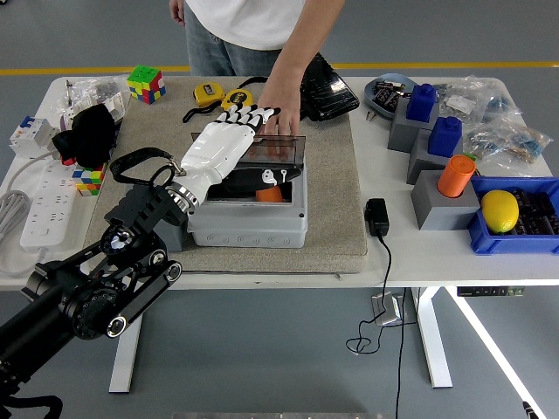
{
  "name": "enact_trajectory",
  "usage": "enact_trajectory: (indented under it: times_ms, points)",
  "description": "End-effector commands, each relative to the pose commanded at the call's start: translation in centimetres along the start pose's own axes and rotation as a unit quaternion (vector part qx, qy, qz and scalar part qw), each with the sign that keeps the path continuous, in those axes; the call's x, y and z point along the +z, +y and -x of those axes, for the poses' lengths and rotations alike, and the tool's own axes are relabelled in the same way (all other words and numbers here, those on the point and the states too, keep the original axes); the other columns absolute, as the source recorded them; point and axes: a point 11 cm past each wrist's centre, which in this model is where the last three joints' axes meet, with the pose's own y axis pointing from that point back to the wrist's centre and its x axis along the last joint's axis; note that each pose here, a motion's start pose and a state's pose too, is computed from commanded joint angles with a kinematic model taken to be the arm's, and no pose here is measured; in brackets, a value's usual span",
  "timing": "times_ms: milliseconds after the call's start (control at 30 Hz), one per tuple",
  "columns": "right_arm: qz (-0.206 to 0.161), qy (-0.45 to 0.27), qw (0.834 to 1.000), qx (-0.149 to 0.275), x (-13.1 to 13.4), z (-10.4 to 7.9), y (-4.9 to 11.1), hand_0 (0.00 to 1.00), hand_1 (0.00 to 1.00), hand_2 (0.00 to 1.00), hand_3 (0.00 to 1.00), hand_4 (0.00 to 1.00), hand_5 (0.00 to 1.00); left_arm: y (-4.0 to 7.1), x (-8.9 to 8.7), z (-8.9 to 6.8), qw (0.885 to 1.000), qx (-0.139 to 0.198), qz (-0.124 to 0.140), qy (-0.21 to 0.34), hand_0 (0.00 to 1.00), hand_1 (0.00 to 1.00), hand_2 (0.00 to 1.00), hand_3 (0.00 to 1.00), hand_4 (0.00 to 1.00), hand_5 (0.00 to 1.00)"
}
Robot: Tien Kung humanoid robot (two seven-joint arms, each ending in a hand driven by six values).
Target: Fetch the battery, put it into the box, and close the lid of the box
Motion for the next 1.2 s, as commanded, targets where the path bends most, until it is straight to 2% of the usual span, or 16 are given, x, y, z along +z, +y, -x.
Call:
enact_trajectory:
  times_ms: [33, 67, 233, 267, 433, 467, 667, 700, 1200]
  points:
    - [0.000, 0.000, 1.000, 0.000, 0.0, 0.0, 0.0, 0.825, 0.789, 0.763, 0.796, 0.998, 0.998, 0.0, 0.0, -0.1, 1.000, -0.001, -0.001, -0.003, 0.998, 0.998, 0.977, 0.971, 0.998, 0.998]
    - [0.000, 0.000, 1.000, 0.000, 0.0, 0.0, 0.0, 0.825, 0.789, 0.764, 0.797, 0.998, 0.998, 0.1, -0.1, -0.1, 1.000, -0.002, -0.002, -0.004, 0.981, 0.908, 0.879, 0.877, 0.998, 0.998]
    - [-0.001, -0.001, 1.000, 0.000, -0.1, -0.1, 0.0, 0.825, 0.789, 0.764, 0.797, 0.998, 0.998, 0.3, -0.3, -0.6, 1.000, 0.000, -0.005, -0.016, 0.981, 0.908, 0.879, 0.877, 0.998, 0.998]
    - [-0.001, -0.001, 1.000, 0.001, -0.1, -0.1, 0.0, 0.825, 0.789, 0.764, 0.796, 0.998, 0.998, 0.2, -0.3, -0.9, 1.000, 0.006, -0.003, -0.018, 0.814, 0.782, 0.760, 0.772, 0.998, 0.998]
    - [0.000, 0.000, 1.000, 0.001, -0.1, -0.1, 0.0, 0.825, 0.789, 0.764, 0.796, 0.998, 0.998, 0.2, -0.3, -1.6, 0.999, 0.023, -0.001, -0.025, 0.814, 0.782, 0.760, 0.772, 0.998, 0.998]
    - [-0.001, 0.000, 1.000, 0.001, -0.1, -0.1, 0.0, 0.824, 0.789, 0.764, 0.797, 0.998, 0.998, 0.2, -0.3, -1.7, 0.999, 0.025, -0.001, -0.025, 0.744, 0.708, 0.691, 0.712, 0.998, 0.998]
    - [0.000, 0.001, 1.000, 0.001, 0.0, -0.2, 0.0, 0.824, 0.789, 0.764, 0.797, 0.998, 0.998, 0.4, -0.2, -1.8, 0.999, 0.035, 0.002, -0.023, 0.744, 0.708, 0.691, 0.712, 0.998, 0.998]
    - [0.000, 0.001, 1.000, 0.001, 0.0, -0.2, 0.0, 0.824, 0.790, 0.763, 0.797, 0.998, 0.998, 0.4, -0.2, -1.8, 0.999, 0.036, 0.002, -0.023, 0.721, 0.693, 0.675, 0.666, 0.998, 0.998]
    - [0.001, 0.000, 1.000, 0.002, 0.0, -0.2, 0.0, 0.824, 0.789, 0.764, 0.797, 0.998, 0.998, 0.4, -0.8, -1.0, 0.999, 0.026, -0.007, -0.018, 0.746, 0.725, 0.697, 0.682, 0.998, 0.998]
